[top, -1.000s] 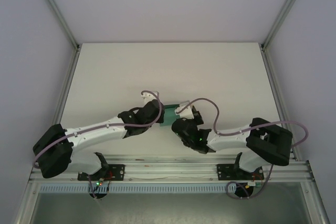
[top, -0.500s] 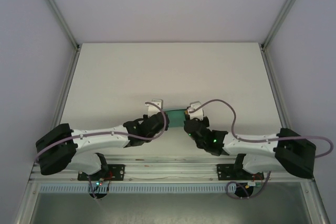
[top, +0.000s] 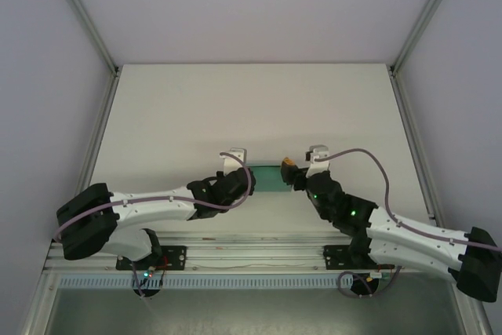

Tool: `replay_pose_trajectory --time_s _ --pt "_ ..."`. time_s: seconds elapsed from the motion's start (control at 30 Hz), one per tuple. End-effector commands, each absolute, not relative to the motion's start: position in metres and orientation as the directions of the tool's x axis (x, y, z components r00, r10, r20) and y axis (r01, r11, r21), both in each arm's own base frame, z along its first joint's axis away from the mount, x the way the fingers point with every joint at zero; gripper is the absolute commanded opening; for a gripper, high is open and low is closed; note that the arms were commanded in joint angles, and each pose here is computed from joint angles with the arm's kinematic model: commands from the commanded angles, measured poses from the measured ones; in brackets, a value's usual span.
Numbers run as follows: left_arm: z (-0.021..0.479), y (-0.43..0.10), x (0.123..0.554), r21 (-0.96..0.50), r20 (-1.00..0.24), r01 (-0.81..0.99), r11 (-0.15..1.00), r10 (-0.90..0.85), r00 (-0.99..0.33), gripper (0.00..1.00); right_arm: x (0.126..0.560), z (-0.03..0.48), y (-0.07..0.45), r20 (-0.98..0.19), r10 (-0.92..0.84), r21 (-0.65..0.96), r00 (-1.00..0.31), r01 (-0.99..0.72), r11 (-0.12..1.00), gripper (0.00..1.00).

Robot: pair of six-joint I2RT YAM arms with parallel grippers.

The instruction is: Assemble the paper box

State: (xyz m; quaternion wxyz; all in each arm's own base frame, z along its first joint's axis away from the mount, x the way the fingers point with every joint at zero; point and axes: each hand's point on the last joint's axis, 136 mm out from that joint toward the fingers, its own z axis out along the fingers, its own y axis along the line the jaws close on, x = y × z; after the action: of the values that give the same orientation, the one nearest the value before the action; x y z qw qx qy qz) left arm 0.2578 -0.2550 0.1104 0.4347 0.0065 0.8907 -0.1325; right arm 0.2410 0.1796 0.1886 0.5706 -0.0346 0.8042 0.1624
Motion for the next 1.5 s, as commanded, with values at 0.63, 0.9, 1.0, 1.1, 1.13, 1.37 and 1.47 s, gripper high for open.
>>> replay_pose_trajectory --time_s 0.63,0.9,1.0,1.1,1.13,1.37,1.47 --pt "0.051 -0.238 0.213 -0.040 -0.604 0.264 0.964 0.187 -0.774 0.17 0.251 0.089 0.153 -0.702 0.267 0.344 -0.660 0.014 0.939 0.53" --pt "0.089 -0.251 0.215 -0.043 -0.638 0.373 0.927 0.262 -0.724 0.45 0.240 0.076 0.144 -0.694 0.247 0.326 -0.677 0.010 0.945 0.52" --pt "0.100 -0.258 0.211 -0.065 -0.635 0.425 0.903 0.291 -0.716 0.68 0.239 0.072 0.147 -0.692 0.223 0.316 -0.687 -0.010 0.949 0.50" --pt "0.106 -0.260 0.207 -0.080 -0.625 0.456 0.886 0.312 -0.716 0.85 0.239 0.067 0.145 -0.688 0.213 0.297 -0.694 -0.001 0.955 0.46" --pt "0.106 -0.260 0.206 -0.081 -0.619 0.463 0.882 0.320 -0.717 0.91 0.239 0.065 0.144 -0.686 0.211 0.290 -0.697 0.004 0.957 0.46" --pt "0.109 -0.266 0.199 -0.140 -0.599 0.509 0.849 0.337 -0.727 1.00 0.233 0.053 0.144 -0.677 0.158 0.264 -0.719 -0.036 0.964 0.44" --pt "0.118 -0.277 0.195 -0.196 -0.604 0.540 0.818 0.333 -0.724 1.00 0.230 0.048 0.143 -0.683 0.138 0.256 -0.717 -0.059 0.965 0.42"
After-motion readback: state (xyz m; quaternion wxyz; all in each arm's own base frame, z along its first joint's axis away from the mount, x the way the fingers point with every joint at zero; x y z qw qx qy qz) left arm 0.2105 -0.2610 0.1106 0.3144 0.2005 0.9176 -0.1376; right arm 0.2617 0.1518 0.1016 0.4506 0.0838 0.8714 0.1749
